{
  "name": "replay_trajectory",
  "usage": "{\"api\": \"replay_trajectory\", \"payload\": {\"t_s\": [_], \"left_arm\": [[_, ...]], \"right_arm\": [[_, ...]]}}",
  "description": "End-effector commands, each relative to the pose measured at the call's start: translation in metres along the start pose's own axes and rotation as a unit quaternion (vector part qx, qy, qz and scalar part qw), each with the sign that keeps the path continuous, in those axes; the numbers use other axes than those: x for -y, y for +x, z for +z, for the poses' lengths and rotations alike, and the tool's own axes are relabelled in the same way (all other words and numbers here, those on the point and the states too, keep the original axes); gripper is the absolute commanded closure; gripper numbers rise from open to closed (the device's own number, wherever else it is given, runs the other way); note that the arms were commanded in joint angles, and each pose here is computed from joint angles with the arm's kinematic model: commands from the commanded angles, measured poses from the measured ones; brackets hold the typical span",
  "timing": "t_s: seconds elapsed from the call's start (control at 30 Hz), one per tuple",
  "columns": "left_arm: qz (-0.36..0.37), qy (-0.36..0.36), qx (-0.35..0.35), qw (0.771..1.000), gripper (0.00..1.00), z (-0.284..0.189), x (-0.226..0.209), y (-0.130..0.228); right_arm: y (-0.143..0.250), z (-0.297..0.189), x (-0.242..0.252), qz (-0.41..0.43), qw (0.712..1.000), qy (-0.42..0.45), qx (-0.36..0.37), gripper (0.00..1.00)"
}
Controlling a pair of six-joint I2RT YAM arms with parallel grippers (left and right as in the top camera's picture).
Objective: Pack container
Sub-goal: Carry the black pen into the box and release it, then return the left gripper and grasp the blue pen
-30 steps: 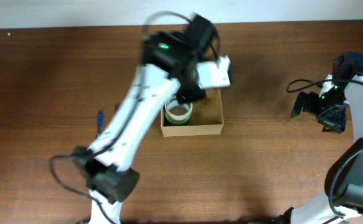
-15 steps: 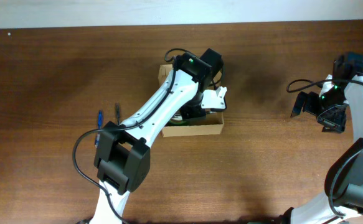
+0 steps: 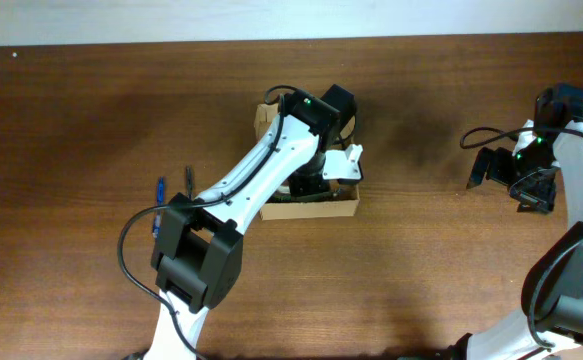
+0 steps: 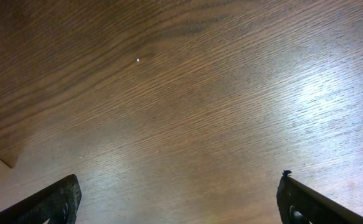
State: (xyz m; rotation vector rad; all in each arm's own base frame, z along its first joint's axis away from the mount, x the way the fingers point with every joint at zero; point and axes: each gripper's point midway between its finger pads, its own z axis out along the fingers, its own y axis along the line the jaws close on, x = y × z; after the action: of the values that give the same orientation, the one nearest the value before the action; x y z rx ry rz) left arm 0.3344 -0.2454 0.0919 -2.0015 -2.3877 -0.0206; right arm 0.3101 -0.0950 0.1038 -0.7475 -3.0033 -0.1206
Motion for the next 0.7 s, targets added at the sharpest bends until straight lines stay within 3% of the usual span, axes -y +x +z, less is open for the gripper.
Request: {"api": "replay_trajectory", "payload": {"t_s": [0.0,0.23,0.4,0.53,0.67], "left_arm": [[-0.035,-0.044,-0.037,0.998,0.58,-0.008,-0.013,0.018],[-0.081,-0.117,0.013,0.990,0.48,-0.073,-0.019,0.028],[-0.173,-0.207,0.103,0.957,0.41,-0.163,-0.026,0.073],[-0.301,-0.270,0.164,0.900,0.36,-0.208,-0.031,0.154],[-0.453,-0.279,0.170,0.829,0.33,-0.187,-0.029,0.236]], "right_arm": [[0.001,0.002,0.000,0.004,1.000,-0.004,-0.004,0.01],[0.001,0.002,0.000,0.004,1.000,-0.004,-0.004,0.01],[0.001,0.002,0.000,0.004,1.000,-0.004,-0.004,0.01],[0.001,0.002,0.000,0.004,1.000,-0.004,-0.004,0.01],[0.001,0.002,0.000,0.004,1.000,-0.004,-0.004,0.01]]}}
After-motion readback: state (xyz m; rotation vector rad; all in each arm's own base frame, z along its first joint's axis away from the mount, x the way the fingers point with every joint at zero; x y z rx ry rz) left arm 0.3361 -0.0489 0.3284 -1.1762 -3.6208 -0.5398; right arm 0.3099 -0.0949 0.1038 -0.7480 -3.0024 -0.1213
